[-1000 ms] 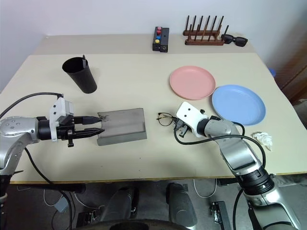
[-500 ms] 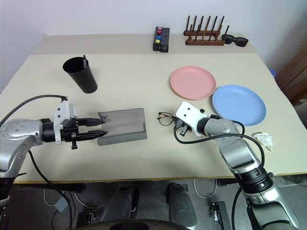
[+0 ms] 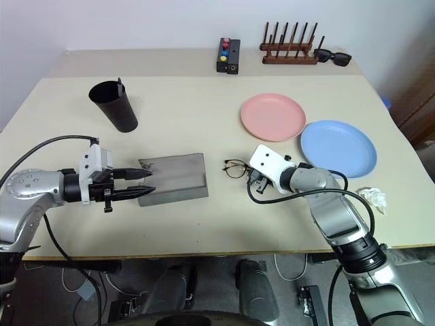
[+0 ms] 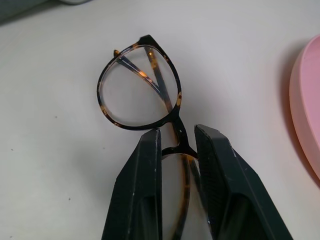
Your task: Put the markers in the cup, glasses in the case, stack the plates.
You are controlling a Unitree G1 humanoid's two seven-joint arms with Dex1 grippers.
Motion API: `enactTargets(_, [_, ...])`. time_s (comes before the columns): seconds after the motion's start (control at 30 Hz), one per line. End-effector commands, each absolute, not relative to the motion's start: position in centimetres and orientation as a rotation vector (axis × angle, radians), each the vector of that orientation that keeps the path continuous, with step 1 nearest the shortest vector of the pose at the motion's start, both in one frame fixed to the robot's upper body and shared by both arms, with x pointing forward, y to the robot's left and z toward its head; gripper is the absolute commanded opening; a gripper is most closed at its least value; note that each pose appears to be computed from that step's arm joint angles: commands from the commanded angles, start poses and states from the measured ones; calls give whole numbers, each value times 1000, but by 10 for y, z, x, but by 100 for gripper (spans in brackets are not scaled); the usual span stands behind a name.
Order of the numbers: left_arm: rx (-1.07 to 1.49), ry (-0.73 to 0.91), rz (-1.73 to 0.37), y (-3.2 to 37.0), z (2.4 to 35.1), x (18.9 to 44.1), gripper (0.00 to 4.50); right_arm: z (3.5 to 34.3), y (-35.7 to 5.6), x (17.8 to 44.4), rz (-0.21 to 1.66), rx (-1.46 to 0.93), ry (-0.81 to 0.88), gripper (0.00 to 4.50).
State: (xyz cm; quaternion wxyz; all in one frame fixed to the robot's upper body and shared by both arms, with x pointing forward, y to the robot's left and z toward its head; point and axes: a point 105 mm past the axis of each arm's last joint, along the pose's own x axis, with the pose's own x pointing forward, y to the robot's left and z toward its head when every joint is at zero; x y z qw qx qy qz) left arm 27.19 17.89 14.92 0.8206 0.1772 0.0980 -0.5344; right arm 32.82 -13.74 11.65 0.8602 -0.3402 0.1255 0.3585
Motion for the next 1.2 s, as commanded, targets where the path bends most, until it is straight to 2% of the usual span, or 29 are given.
enactTargets(0.03, [399,177,-1143,176,155,271,198,126,-135,331,748,-737,234,3])
enactTargets(0.47, [408,168,-1060,192,156,279,198,141,-129,332,764,-785,171,3])
enactTargets(0.73, [406,142,-913,222,165,293,198,180,-77,299,1055,-846,-40,3])
enactTargets(0.87, [414,151,-890,230,163,297,198,183,-48,288,1200,-854,-97,3])
enactTargets(1.2, [425,163,-865,239,162,299,198,169,20,315,1306,-916,-145,3])
